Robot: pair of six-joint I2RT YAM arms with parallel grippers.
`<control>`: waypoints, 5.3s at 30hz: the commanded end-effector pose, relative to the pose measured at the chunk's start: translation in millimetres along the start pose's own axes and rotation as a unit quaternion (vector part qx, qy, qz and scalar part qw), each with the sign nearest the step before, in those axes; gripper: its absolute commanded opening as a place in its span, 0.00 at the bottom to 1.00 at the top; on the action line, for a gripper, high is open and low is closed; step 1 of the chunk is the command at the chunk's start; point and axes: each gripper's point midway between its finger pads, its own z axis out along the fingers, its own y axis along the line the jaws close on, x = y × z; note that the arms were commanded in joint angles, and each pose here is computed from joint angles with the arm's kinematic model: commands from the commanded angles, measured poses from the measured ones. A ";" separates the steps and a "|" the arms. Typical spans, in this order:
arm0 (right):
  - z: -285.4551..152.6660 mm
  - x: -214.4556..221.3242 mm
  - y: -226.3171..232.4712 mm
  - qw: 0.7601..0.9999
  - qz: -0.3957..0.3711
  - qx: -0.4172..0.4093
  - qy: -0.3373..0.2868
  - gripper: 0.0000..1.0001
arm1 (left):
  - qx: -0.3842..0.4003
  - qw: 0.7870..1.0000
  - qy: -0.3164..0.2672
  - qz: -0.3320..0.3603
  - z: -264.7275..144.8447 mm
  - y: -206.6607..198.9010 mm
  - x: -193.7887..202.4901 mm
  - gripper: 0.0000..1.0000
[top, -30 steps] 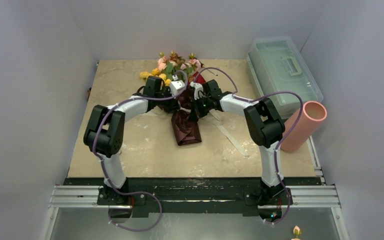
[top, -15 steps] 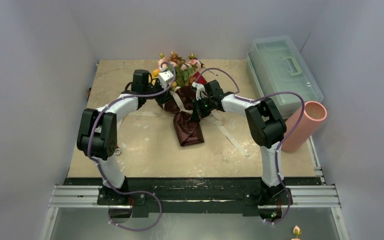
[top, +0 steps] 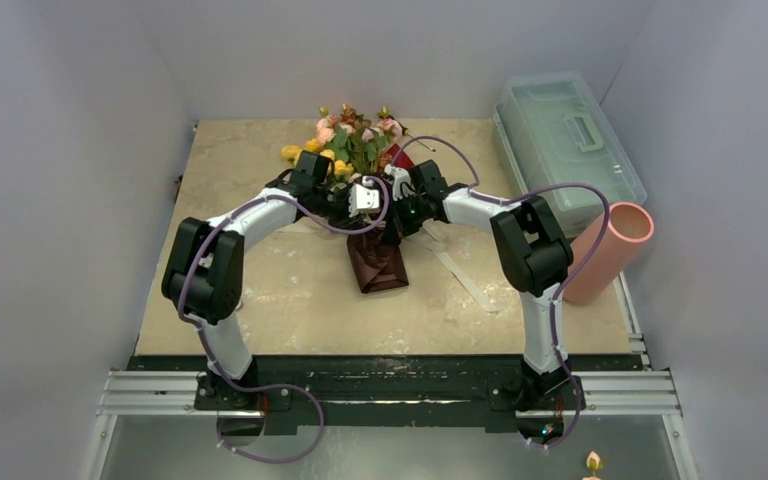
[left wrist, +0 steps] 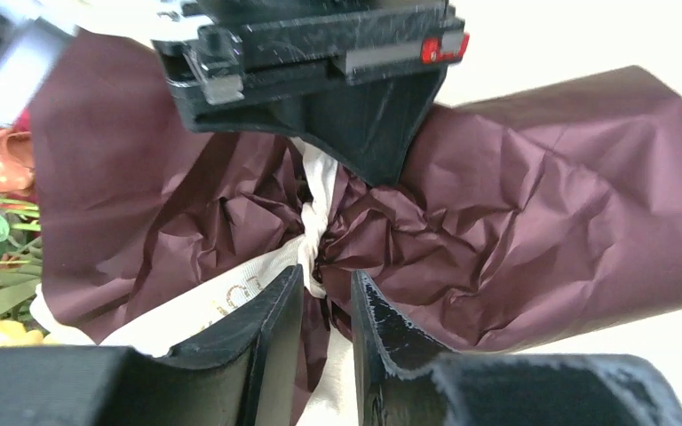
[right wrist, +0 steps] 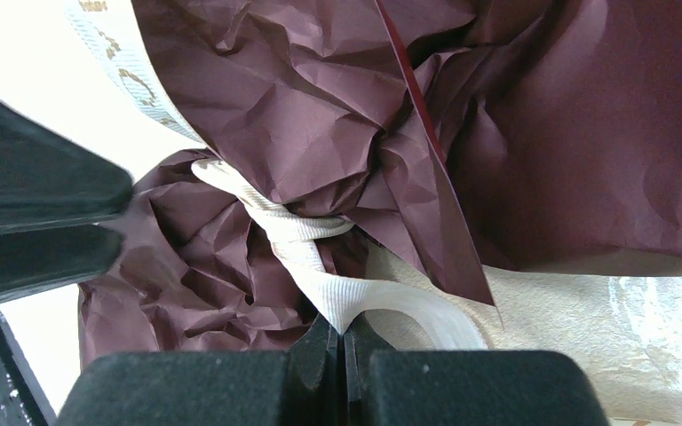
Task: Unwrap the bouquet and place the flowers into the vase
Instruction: Untie the ribbon from the wrapping paper.
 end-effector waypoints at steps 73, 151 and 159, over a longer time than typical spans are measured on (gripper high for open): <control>-38.5 -1.9 31.7 0.998 -0.020 -0.045 0.025 0.52 | -0.114 0.985 -0.058 -0.113 -42.2 58.1 -3.6 0.08; -4.9 -28.9 34.8 0.996 0.060 -0.065 0.032 0.00 | -0.048 0.997 0.048 0.028 27.4 -10.9 34.8 0.06; -20.9 -31.0 25.8 0.998 0.040 -0.047 0.011 0.00 | -0.063 0.996 0.056 0.011 10.6 -6.0 41.4 0.00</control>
